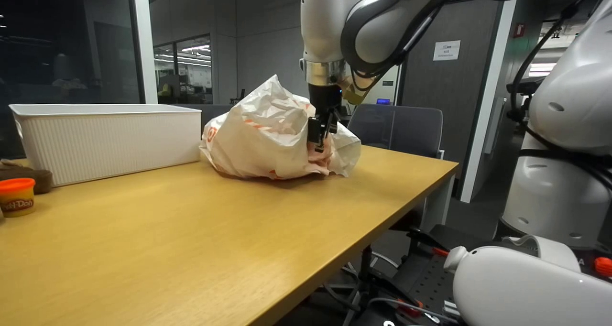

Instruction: Take the pink clothing out of the carrier bag

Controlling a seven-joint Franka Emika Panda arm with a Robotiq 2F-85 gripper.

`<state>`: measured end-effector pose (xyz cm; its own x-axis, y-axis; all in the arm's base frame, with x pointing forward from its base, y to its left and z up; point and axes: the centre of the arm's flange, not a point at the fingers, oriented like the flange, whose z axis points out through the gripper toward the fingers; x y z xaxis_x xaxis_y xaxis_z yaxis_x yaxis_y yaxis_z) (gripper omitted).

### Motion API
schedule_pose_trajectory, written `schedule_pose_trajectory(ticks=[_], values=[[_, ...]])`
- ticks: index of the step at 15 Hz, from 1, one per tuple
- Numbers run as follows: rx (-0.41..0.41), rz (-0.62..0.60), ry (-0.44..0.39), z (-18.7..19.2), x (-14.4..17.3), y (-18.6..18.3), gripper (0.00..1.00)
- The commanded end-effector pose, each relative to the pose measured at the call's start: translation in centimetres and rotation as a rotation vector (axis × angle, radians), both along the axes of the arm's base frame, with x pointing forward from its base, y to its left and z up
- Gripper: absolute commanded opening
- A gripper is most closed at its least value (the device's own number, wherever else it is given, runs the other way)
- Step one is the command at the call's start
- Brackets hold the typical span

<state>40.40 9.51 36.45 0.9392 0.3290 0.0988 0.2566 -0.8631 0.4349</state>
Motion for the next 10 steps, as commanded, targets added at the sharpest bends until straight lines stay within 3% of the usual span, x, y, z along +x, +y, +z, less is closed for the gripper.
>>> schedule_pose_trajectory(ticks=[1,4,10], values=[[0.080,0.051,-0.027,0.1,1.8,0.4,1.00],[0.081,0.040,-0.072,0.3,3.5,0.8,1.00],[0.007,-0.041,-0.126,0.2,8.0,-0.5,1.00]])
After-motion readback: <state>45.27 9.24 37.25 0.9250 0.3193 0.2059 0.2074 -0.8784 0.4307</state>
